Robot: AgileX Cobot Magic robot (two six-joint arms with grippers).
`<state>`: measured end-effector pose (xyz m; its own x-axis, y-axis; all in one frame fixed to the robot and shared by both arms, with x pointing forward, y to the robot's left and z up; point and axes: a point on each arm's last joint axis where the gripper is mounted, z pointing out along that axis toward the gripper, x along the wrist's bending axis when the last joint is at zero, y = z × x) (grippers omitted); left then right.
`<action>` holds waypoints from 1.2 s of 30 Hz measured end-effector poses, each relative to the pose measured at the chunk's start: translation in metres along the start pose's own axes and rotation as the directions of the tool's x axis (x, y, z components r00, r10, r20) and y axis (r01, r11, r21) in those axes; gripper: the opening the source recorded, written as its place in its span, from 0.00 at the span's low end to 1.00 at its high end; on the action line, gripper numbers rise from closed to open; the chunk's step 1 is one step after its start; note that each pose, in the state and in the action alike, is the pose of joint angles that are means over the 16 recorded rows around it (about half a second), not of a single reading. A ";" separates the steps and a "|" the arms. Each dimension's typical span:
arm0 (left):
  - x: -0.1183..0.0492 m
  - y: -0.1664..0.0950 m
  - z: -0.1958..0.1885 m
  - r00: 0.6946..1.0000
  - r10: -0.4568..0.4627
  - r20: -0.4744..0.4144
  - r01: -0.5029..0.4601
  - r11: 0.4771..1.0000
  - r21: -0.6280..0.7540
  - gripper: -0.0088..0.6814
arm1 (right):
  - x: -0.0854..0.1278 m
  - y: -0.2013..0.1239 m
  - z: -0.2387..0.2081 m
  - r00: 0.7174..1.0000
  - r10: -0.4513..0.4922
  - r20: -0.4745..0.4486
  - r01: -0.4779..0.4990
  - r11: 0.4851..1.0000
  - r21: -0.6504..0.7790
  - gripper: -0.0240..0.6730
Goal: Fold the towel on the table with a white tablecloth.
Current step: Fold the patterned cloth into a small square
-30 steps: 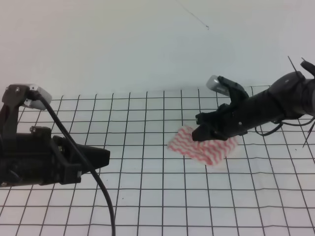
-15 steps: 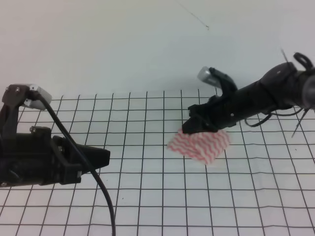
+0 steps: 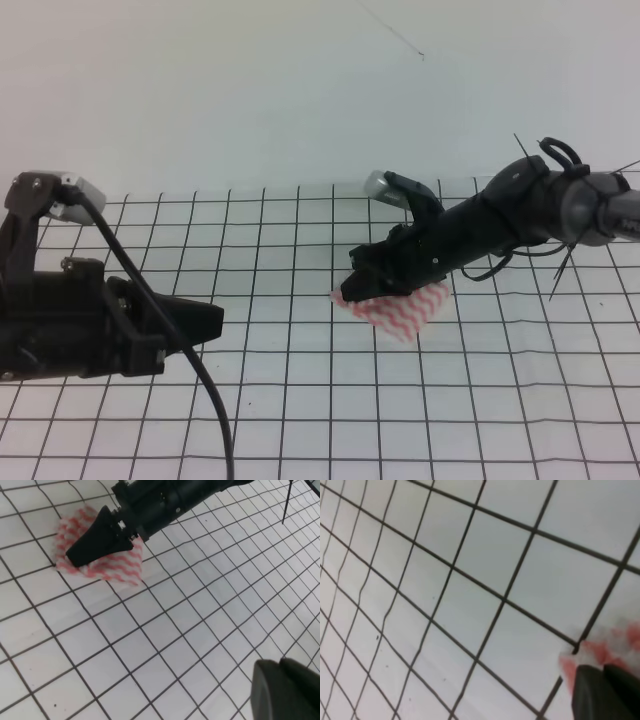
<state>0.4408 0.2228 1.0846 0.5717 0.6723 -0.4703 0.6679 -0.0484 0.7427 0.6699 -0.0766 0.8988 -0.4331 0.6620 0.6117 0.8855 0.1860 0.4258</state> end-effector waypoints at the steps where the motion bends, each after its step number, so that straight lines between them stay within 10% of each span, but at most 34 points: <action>1: 0.000 0.000 0.000 1.000 0.001 0.000 -0.001 1.000 0.000 0.01 | 0.001 0.001 0.000 1.000 -0.012 -0.006 0.012 1.000 0.001 0.11; 11: 0.000 0.000 0.000 1.000 0.013 -0.005 -0.013 1.000 -0.004 0.01 | 0.033 0.031 -0.027 0.972 -0.226 -0.057 0.225 0.974 -0.017 0.36; 19: 0.007 0.002 0.004 0.999 0.020 -0.031 -0.020 1.000 -0.010 0.01 | 0.058 0.041 -0.072 0.921 -0.383 0.064 0.375 0.920 0.114 0.27; 36: 0.063 0.057 0.083 0.998 0.049 0.032 -0.053 0.992 0.119 0.01 | 0.023 0.009 -0.081 0.894 -0.263 0.362 0.147 0.937 0.317 0.04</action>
<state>0.5540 0.2012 1.0576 0.6191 0.6449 -0.4482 0.6885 -0.1712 0.7047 0.6542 -0.1180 0.9706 -0.5593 0.8061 0.1935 0.8192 0.5016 0.2779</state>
